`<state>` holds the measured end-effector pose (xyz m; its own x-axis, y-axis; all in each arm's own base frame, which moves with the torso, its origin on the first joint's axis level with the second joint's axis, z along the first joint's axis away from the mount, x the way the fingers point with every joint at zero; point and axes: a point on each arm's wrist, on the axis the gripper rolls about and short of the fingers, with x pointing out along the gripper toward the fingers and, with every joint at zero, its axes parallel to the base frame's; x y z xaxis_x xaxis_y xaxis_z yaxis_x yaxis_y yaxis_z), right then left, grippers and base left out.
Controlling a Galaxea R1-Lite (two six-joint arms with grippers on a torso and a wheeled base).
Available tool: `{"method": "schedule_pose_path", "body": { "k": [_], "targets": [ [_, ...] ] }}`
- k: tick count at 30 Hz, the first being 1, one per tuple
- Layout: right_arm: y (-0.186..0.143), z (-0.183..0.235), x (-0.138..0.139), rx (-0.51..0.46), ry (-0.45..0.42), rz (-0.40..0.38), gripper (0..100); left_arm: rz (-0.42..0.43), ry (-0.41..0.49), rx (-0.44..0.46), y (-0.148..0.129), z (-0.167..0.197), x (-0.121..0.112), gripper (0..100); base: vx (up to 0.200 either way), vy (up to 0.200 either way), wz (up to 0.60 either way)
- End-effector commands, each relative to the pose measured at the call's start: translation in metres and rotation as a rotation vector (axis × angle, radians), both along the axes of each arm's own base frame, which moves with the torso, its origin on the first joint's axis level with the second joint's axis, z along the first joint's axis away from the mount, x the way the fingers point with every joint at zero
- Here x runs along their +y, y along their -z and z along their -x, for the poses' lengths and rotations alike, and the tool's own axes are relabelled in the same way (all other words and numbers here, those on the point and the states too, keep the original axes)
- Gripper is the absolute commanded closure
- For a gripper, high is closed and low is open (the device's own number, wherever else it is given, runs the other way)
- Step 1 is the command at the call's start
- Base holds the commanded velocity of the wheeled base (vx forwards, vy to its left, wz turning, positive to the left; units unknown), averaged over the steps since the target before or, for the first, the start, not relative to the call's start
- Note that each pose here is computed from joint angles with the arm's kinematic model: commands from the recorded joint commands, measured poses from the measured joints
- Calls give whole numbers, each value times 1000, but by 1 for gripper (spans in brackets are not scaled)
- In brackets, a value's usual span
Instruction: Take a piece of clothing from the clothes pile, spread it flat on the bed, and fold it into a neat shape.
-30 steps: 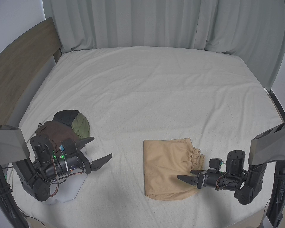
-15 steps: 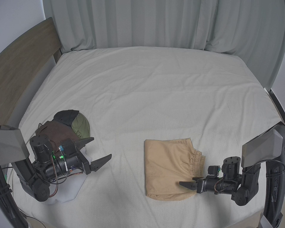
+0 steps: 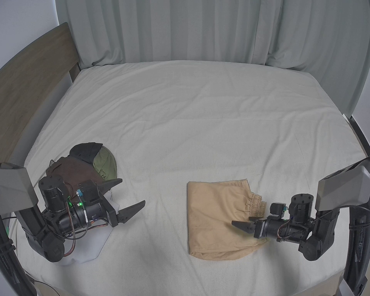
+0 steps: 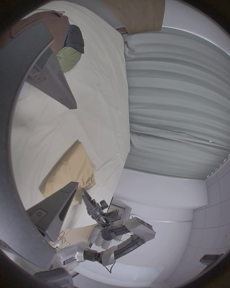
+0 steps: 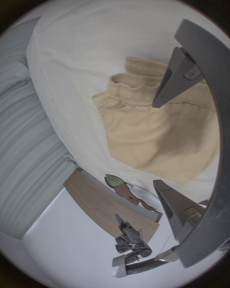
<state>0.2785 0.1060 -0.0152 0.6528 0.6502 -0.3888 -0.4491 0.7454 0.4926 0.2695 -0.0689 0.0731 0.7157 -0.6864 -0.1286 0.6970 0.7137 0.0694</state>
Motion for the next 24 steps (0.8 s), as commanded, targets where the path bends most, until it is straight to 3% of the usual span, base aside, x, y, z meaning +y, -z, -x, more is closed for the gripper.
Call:
{"method": "schedule_pose_path", "body": {
  "k": [1,11,24],
  "targets": [
    [-15,-21,1,-94,66,-34,0,-1,0,1,1,0,0,0,0,0,0],
    [-2,-32,-6,-78,139,-20,0,0,-1,-2,0,0,0,0,0,0,0],
    [1,-32,-6,-69,141,-17,0,0,0,-2,0,0,0,0,0,0,0]
  ]
}}
